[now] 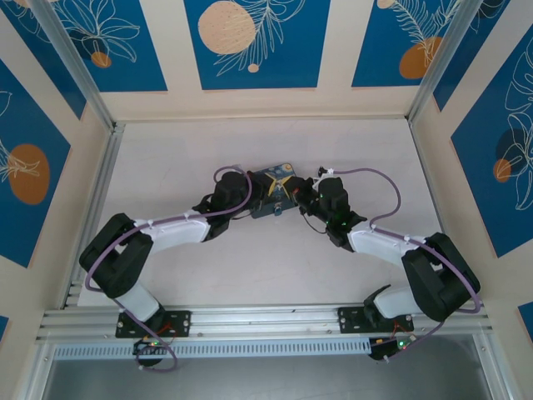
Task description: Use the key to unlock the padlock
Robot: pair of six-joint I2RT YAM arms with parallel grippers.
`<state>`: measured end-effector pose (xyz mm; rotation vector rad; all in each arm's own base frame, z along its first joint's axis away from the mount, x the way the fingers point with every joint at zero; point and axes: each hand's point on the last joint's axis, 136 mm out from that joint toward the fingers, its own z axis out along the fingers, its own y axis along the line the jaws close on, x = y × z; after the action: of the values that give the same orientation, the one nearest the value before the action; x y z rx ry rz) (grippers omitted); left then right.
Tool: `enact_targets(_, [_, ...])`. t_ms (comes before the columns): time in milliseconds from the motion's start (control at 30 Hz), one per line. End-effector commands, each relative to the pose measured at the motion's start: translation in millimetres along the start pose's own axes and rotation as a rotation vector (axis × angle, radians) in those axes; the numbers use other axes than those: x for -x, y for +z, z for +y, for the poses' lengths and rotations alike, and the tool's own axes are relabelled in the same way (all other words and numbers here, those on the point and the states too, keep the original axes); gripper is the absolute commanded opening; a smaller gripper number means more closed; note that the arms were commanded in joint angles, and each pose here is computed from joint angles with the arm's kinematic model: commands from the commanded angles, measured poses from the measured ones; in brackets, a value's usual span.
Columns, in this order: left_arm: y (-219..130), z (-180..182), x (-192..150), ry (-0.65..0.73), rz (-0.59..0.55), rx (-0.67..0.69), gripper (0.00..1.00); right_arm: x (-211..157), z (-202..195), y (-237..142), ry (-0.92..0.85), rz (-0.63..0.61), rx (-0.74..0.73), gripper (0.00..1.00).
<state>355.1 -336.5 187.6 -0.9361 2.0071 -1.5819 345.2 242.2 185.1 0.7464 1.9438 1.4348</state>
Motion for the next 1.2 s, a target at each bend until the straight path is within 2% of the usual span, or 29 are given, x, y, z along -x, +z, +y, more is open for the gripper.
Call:
enact_targets(0, [1.2,-3.2,-3.8,0.013,-0.004,-0.012,0.0,3.0,13.3,0.0,-0.009,-0.016,0.041,0.0])
enact_targets(100, [-1.3,-2.0,-1.7,0.06,0.0,-0.006,0.0,6.0,7.3,-8.6,-0.032,-0.001,0.027,0.42])
enact_targets(133, [-2.1,-2.6,-1.2,0.096,0.011,-0.004,0.0,10.2,3.8,-14.4,-0.048,-0.002,0.021,0.48])
enact_targets(233, [-3.3,-14.9,-2.5,0.24,0.079,-0.025,0.0,19.5,2.2,-30.4,-0.104,0.029,0.031,0.53])
enact_targets(433, [-4.2,-45.4,-19.2,0.508,0.3,-0.097,0.0,22.0,24.8,-47.8,-0.278,0.203,0.13,0.52])
enact_targets(567, [-7.7,-58.9,-24.0,0.617,0.385,-0.128,0.0,14.5,39.6,-53.7,-0.368,0.295,0.2,0.47])
enact_targets(767, [-6.2,-67.9,-35.2,0.638,0.488,-0.166,0.0,5.1,53.2,-55.3,-0.438,0.364,0.26,0.4])
enact_targets(1167, [0.7,-57.3,-35.5,0.583,0.504,-0.162,0.0,12.1,43.1,-44.1,-0.41,0.346,0.235,0.35])
